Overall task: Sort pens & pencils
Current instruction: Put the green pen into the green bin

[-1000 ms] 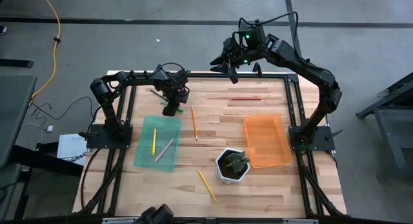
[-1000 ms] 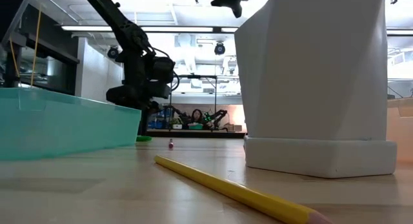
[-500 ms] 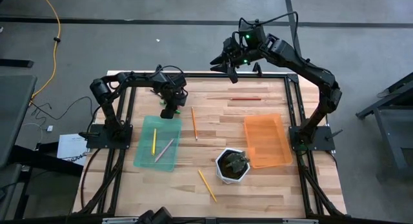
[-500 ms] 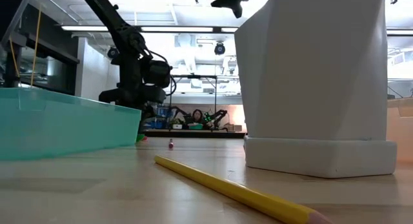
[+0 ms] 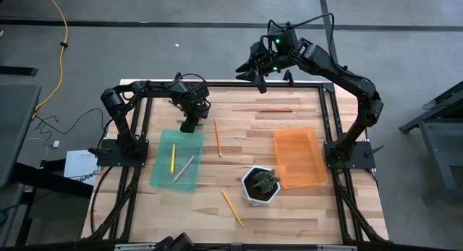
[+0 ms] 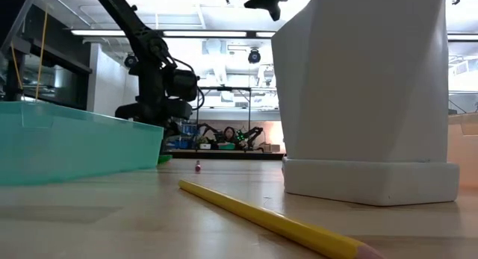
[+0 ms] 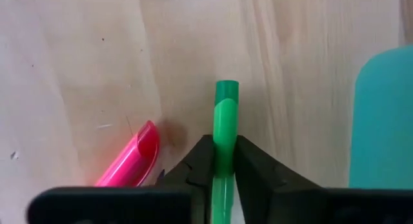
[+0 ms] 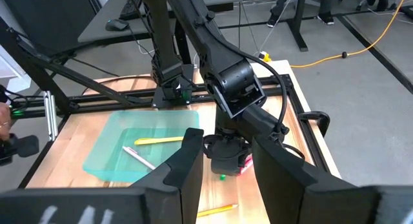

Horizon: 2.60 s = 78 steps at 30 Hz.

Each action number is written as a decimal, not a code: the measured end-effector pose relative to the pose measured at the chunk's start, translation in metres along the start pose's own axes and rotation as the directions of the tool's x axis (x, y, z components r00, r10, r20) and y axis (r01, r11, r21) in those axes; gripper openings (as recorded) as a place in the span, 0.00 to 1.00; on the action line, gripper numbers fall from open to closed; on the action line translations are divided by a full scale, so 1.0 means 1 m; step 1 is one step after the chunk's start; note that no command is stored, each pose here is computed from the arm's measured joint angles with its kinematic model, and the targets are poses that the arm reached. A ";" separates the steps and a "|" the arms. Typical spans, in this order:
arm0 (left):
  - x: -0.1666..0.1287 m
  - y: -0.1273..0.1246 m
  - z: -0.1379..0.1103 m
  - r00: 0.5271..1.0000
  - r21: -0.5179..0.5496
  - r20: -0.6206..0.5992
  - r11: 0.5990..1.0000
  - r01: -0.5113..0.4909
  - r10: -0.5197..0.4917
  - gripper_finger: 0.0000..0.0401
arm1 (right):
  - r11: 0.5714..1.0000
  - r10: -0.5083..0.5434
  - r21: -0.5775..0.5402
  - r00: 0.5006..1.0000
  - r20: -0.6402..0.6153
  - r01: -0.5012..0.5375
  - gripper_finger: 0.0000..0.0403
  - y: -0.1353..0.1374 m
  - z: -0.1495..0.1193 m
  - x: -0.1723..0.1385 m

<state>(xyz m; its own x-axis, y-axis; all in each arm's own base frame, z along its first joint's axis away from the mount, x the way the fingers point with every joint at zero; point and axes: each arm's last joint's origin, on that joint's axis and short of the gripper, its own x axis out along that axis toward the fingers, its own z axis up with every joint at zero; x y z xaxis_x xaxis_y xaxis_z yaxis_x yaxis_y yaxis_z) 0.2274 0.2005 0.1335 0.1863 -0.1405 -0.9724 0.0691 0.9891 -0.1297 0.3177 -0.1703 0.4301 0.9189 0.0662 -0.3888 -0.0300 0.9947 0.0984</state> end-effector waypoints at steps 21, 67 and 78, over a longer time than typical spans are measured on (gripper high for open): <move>-0.044 0.015 0.032 0.993 0.013 0.118 1.000 -0.023 0.021 0.00 | 1.000 -0.002 -0.005 1.000 0.000 0.002 0.31 -0.001 0.000 0.000; -0.007 0.002 0.005 0.997 0.029 -0.050 0.998 -0.055 0.056 0.21 | 1.000 -0.022 -0.011 0.999 -0.029 0.022 0.31 -0.001 -0.003 0.000; -0.007 0.006 0.008 0.995 0.019 -0.023 0.995 -0.095 0.096 0.21 | 1.000 -0.023 -0.009 0.999 -0.029 0.023 0.31 -0.001 -0.003 0.000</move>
<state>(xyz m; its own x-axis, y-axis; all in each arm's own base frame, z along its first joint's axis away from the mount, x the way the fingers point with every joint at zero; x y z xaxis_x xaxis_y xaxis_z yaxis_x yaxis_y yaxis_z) 0.2341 0.2071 0.1409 0.1694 -0.0443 -0.9846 0.0692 0.9971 -0.0330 0.3162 -0.1710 0.4275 0.9077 0.0457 -0.4172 -0.0129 0.9966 0.0811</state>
